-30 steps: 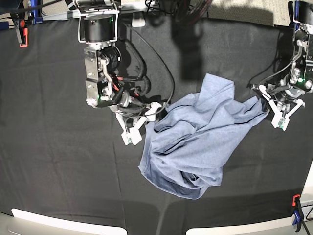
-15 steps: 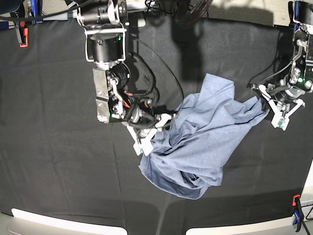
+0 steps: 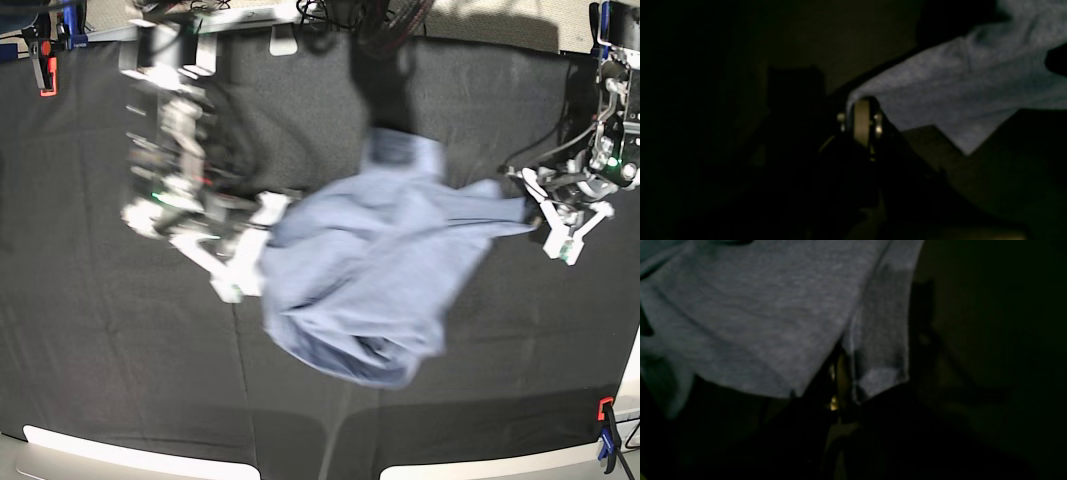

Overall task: Layout the t-shirt on the table in an organized manner, then fold the t-shirt properly
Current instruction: 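Drag the held shirt toward the right arm's side with the right gripper, then move the left gripper to the shirt center and grasp the fabric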

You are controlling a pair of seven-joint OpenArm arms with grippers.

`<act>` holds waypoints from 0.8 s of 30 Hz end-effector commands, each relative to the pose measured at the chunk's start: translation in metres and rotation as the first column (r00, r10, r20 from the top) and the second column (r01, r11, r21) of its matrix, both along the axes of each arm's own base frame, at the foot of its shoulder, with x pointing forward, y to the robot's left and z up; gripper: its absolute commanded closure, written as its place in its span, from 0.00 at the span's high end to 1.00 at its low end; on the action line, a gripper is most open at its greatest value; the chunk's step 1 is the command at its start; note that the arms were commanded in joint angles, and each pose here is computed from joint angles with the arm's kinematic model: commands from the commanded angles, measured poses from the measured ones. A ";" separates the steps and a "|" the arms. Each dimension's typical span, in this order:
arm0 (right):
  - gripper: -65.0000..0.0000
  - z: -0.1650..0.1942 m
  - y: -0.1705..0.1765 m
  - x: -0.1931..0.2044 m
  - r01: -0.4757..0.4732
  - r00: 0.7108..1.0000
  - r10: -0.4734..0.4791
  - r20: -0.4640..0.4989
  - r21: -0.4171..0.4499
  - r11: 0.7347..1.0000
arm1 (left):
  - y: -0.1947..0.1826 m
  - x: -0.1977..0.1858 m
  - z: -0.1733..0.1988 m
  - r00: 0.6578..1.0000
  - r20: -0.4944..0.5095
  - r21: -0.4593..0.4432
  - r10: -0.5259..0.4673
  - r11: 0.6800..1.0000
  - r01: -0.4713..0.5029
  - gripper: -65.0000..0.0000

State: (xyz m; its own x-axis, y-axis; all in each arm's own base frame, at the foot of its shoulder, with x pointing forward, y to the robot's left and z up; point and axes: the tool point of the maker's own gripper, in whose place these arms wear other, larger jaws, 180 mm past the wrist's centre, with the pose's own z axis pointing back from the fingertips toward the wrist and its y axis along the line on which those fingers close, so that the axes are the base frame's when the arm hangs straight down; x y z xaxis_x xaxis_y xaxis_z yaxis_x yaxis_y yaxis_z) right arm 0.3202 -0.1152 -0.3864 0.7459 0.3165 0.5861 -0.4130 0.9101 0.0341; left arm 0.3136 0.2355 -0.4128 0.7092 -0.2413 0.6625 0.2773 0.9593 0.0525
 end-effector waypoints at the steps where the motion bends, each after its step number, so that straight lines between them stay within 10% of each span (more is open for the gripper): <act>1: 0.00 0.002 -0.029 0.001 0.053 0.999 -0.053 0.006 -0.078 0.996 | 0.020 0.009 0.013 0.999 0.033 0.060 0.029 0.998 -0.031 0.00; 9: 0.00 -0.003 -0.123 -0.028 0.226 0.974 -0.228 0.002 -0.160 0.961 | 0.020 -0.008 0.000 1.000 -0.017 0.071 -0.001 0.997 0.002 0.00; 16: 0.00 -0.002 -0.139 -0.034 0.234 0.971 -0.237 0.004 -0.180 0.955 | 0.023 -0.010 0.001 1.000 -0.020 0.077 -0.002 0.997 0.004 0.00; 24: 0.00 0.000 -0.134 -0.030 0.233 0.972 -0.233 0.018 -0.147 0.961 | -0.088 0.000 0.088 0.935 0.217 -0.123 -0.280 0.942 0.311 0.21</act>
State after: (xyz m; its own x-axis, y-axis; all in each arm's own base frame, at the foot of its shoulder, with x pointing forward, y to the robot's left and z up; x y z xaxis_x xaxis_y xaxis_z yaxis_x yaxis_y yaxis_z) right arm 0.2782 -0.2470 -0.3993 0.8378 0.2119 0.5031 -0.1895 0.9772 -0.0961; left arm 0.3062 0.1427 -0.3364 0.5087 -0.3070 0.8044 0.5507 0.8342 -0.0299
